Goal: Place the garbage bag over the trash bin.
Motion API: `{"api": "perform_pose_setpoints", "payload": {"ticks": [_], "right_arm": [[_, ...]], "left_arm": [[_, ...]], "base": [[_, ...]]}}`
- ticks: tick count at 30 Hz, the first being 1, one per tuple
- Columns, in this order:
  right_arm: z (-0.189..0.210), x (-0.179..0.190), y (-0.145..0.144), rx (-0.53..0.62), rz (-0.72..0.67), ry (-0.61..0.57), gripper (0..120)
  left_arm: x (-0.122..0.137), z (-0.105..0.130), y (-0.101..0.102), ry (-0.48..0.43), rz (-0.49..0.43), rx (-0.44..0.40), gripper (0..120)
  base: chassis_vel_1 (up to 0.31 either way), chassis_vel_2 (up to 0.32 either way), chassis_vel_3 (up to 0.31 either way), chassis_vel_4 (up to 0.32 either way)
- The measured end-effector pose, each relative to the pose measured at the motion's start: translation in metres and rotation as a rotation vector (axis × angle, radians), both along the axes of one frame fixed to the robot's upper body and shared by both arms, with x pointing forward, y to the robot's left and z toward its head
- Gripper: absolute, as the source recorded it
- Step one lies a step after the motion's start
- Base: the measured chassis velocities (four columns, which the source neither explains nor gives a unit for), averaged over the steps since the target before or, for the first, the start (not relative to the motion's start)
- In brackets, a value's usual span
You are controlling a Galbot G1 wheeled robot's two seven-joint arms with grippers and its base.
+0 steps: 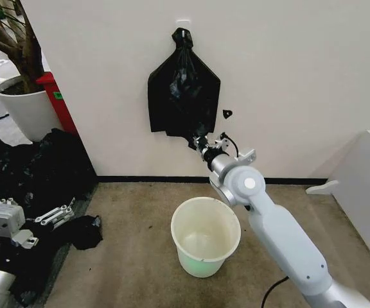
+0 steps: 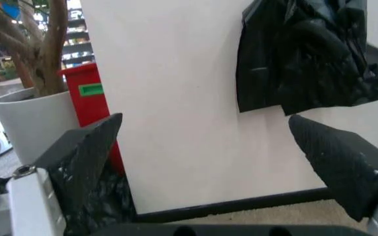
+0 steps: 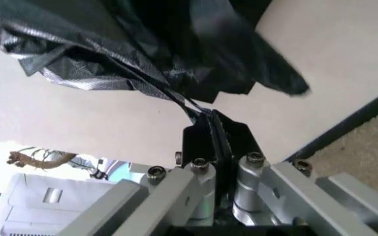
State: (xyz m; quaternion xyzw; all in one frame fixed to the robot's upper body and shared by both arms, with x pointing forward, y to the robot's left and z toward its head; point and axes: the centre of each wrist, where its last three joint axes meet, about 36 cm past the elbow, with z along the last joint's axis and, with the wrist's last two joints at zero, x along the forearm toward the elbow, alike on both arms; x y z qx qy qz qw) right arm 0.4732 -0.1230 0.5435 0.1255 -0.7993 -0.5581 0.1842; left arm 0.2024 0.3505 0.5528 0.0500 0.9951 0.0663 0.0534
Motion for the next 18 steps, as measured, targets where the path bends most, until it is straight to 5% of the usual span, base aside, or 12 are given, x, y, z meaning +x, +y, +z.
{"api": "perform_pose_setpoints", "payload": {"ticks": [18], "right_arm": [[-0.014, -0.021, -0.002, -0.007, 0.003, 0.003, 0]], "left_arm": [[0.003, 0.003, 0.001, 0.009, -0.027, 0.011, 100]], "base": [[0.0, 0.0, 0.0, 0.0]]}}
